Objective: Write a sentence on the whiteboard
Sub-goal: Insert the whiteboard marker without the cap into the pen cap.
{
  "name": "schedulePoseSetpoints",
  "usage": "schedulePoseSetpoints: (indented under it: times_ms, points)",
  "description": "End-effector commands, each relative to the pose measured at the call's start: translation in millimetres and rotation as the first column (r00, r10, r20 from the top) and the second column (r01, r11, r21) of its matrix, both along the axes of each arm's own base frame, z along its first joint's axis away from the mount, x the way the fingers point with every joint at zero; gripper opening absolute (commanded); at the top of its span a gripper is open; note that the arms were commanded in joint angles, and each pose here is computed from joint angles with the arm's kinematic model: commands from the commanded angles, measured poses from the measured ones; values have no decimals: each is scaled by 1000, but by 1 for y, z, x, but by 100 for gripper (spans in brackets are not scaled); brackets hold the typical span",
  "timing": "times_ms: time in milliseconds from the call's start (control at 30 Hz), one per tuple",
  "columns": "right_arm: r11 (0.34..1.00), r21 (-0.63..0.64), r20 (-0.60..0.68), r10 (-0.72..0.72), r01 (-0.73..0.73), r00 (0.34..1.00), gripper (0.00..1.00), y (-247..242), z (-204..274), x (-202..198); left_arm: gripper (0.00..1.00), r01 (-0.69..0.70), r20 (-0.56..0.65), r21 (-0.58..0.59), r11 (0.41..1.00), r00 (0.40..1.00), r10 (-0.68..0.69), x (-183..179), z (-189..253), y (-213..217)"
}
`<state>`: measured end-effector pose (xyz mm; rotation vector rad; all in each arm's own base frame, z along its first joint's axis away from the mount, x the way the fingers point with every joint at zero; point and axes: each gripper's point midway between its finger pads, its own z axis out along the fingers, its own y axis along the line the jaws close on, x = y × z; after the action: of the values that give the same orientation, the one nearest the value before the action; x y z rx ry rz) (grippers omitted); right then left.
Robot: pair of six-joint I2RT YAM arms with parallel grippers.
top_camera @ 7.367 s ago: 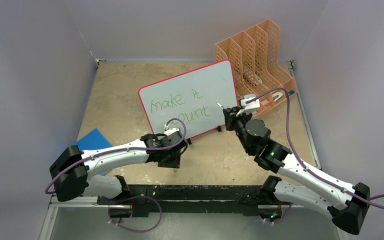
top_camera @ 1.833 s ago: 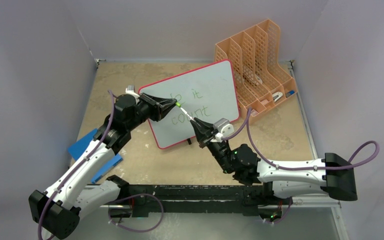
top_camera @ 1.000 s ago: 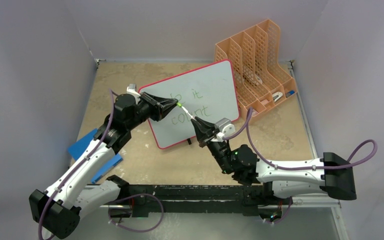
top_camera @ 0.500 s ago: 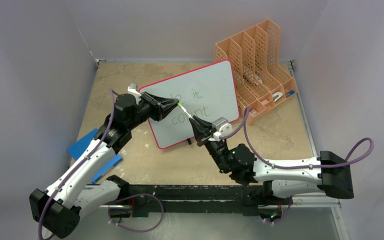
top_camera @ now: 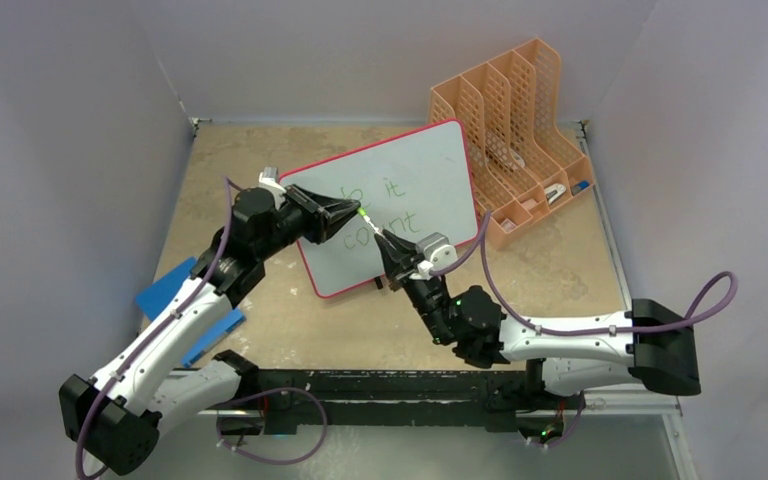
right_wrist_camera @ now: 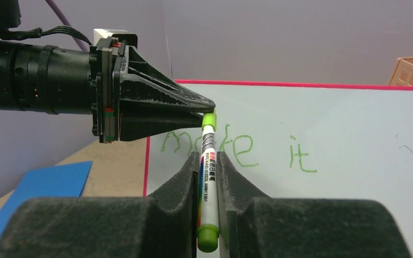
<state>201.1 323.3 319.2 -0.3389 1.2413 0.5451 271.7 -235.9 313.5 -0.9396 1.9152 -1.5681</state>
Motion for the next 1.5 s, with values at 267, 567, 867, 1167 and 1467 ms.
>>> schedulePoseSetpoints:
  times_ms: [267,567,867,1167,1467]
  points:
    - [996,80,17,-36,34,999,0,3,23,4,0,128,125,-29,991,984,-123,-33,29,-30]
    - [994,97,-2,-51,51,999,0,4,16,9,0,196,180,-53,979,966,-184,-55,38,-50]
    - [977,153,-29,-145,148,989,0,-5,14,24,0,236,208,-88,968,955,-214,-78,45,-68]
    - [969,182,-38,-164,168,986,0,-17,10,23,6,135,199,-61,989,972,-121,-74,42,-49]
    - [960,226,-42,-158,163,987,0,-27,12,20,54,34,167,-10,999,985,-32,-67,32,-30]
